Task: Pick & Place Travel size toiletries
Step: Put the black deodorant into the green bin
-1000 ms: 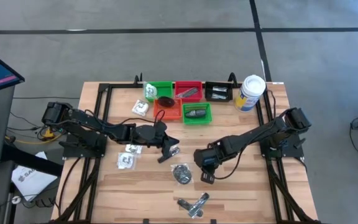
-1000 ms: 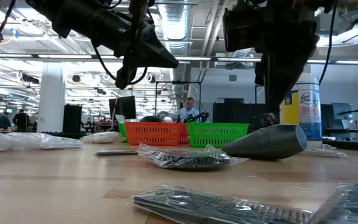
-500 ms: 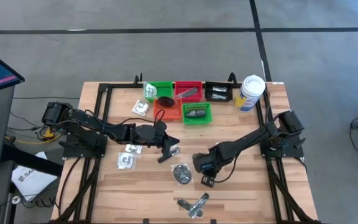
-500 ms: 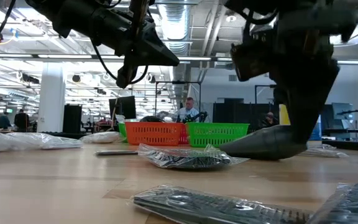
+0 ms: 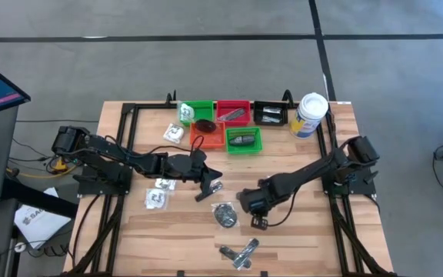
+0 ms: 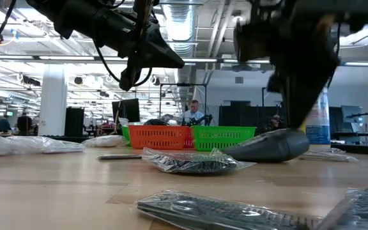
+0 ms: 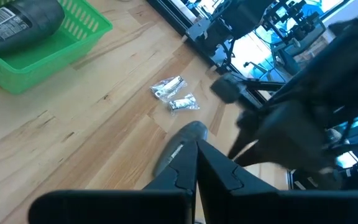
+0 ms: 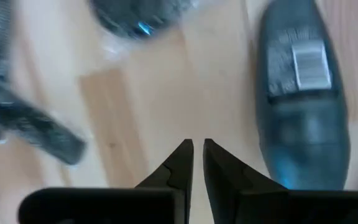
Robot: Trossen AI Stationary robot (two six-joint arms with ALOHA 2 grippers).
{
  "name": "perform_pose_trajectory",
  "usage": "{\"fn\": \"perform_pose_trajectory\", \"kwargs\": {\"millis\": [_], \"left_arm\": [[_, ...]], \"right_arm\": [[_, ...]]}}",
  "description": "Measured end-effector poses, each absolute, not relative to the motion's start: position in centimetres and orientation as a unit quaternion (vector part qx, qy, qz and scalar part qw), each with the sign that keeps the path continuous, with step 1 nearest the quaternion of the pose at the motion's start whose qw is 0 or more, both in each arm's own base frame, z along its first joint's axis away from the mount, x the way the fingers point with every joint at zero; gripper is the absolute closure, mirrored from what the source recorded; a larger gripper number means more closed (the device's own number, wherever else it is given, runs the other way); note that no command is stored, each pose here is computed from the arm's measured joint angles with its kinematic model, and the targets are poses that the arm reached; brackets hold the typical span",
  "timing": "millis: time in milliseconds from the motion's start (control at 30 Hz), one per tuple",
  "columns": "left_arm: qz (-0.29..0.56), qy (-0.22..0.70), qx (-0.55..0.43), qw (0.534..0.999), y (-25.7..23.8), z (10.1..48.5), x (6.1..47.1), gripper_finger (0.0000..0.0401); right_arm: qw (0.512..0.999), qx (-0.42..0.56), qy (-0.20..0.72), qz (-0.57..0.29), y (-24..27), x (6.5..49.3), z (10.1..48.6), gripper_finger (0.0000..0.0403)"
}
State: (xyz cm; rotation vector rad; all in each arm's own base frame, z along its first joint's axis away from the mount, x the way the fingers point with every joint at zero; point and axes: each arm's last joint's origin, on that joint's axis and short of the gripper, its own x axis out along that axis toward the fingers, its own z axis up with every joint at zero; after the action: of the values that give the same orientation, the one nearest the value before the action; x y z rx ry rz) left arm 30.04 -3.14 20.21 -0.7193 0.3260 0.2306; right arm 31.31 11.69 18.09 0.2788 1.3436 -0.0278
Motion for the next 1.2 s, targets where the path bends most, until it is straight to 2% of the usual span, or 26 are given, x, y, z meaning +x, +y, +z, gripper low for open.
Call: {"fn": "perform_pose_trajectory", "kwargs": {"millis": [200, 467, 667, 1000, 1100, 1200], "left_arm": [[0.112, 0.159, -0.349, 0.917, -3.1, 20.2, 30.0, 0.0401], [0.116, 0.157, -0.350, 0.916, -3.0, 20.2, 30.1, 0.0401], [0.116, 0.156, -0.350, 0.916, -3.0, 20.2, 30.1, 0.0401], [0.118, 0.155, -0.351, 0.916, -3.0, 20.2, 30.1, 0.0401], [0.118, 0.155, -0.351, 0.916, -3.0, 20.2, 30.1, 0.0401], [0.118, 0.156, -0.351, 0.916, -3.0, 20.2, 30.0, 0.0401]], "right_arm": [[0.804, 0.107, 0.585, 0.009, 10.2, 31.0, 21.1, 0.0380], [0.797, 0.067, 0.599, 0.031, 8.2, 31.0, 21.2, 0.0363], [0.794, 0.072, 0.604, 0.020, 7.3, 31.1, 21.1, 0.0301], [0.800, 0.071, 0.595, 0.022, 7.2, 31.3, 21.2, 0.0154], [0.802, 0.067, 0.593, 0.025, 7.1, 31.2, 20.6, 0.0132], [0.798, 0.066, 0.599, 0.022, 6.8, 31.0, 19.9, 0.0127]]}}
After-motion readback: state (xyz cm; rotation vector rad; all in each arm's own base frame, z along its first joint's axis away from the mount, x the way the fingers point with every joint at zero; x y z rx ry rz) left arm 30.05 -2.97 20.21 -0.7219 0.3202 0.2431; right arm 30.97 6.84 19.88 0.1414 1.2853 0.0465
